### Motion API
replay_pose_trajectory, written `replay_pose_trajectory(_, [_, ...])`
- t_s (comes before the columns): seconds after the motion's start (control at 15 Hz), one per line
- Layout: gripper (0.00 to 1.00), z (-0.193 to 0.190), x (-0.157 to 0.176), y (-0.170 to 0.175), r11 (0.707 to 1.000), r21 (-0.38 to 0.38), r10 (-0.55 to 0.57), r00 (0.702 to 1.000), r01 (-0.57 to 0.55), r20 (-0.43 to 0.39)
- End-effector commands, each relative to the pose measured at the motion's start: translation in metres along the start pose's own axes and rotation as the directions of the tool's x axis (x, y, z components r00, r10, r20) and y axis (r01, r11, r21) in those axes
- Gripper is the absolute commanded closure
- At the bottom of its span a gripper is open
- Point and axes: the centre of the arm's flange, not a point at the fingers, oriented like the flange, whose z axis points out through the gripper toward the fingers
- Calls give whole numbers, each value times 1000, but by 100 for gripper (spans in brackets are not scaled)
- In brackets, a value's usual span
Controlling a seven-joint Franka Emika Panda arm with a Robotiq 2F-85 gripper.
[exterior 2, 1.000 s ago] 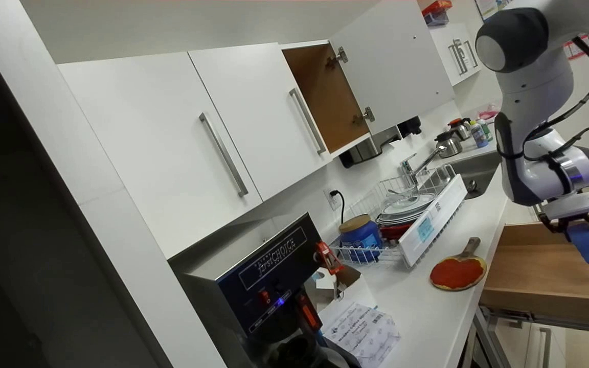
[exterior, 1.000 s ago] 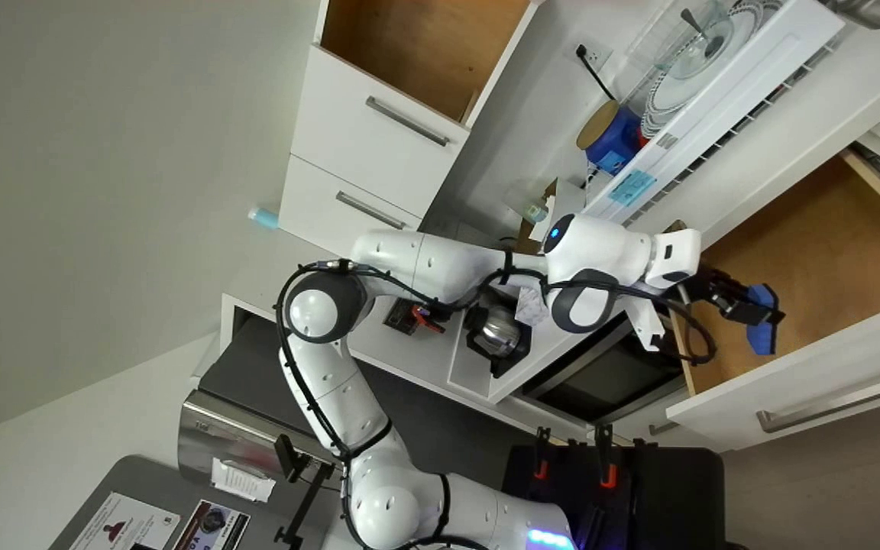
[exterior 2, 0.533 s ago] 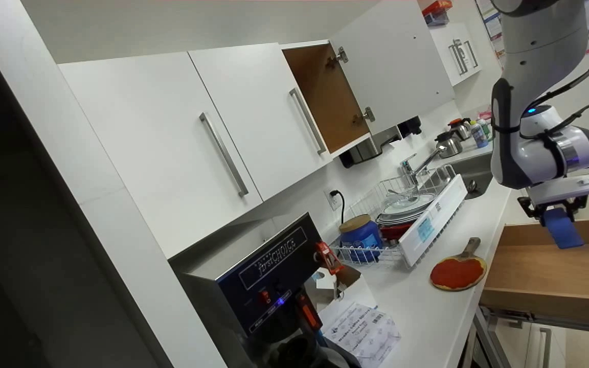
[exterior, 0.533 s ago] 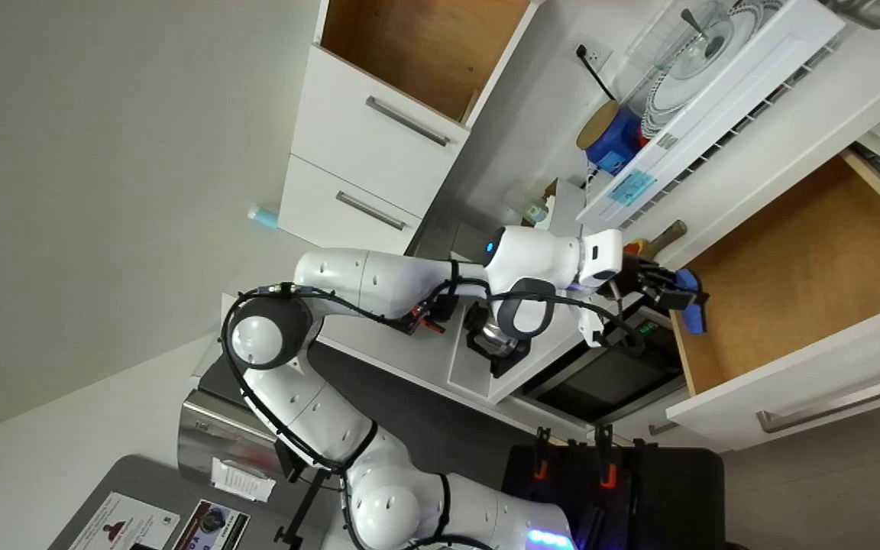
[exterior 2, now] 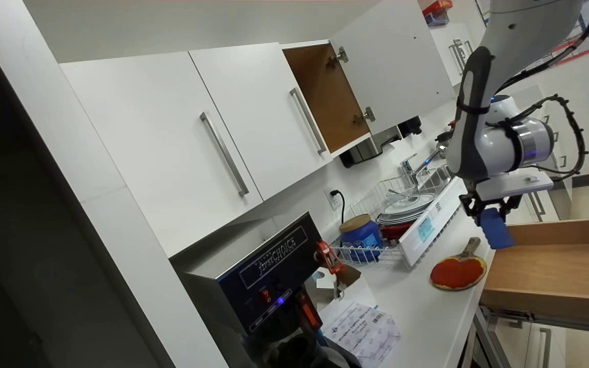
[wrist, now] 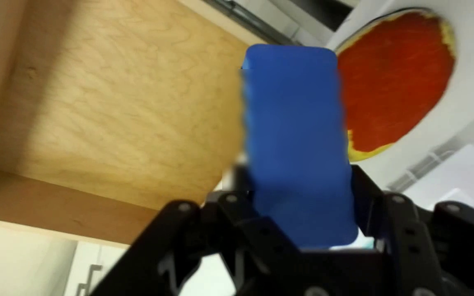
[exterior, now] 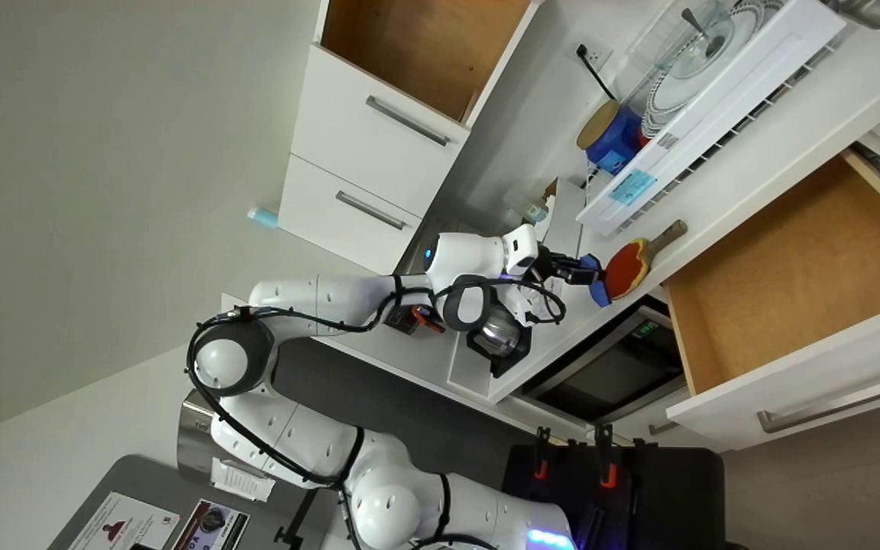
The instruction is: Remove the blue object from the drawer.
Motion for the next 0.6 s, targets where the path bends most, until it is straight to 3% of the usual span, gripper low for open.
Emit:
replay_pose_trajectory(0.0, [65, -25, -11, -49, 990, 95, -106, 994, 104, 16])
replay_pose_trajectory(0.2, [65, -28, -16, -90, 969, 146, -210, 977, 202, 46])
replay_pose_trajectory(0.53, [65, -22, -13, -134, 915, 186, -380, 920, 358, 100])
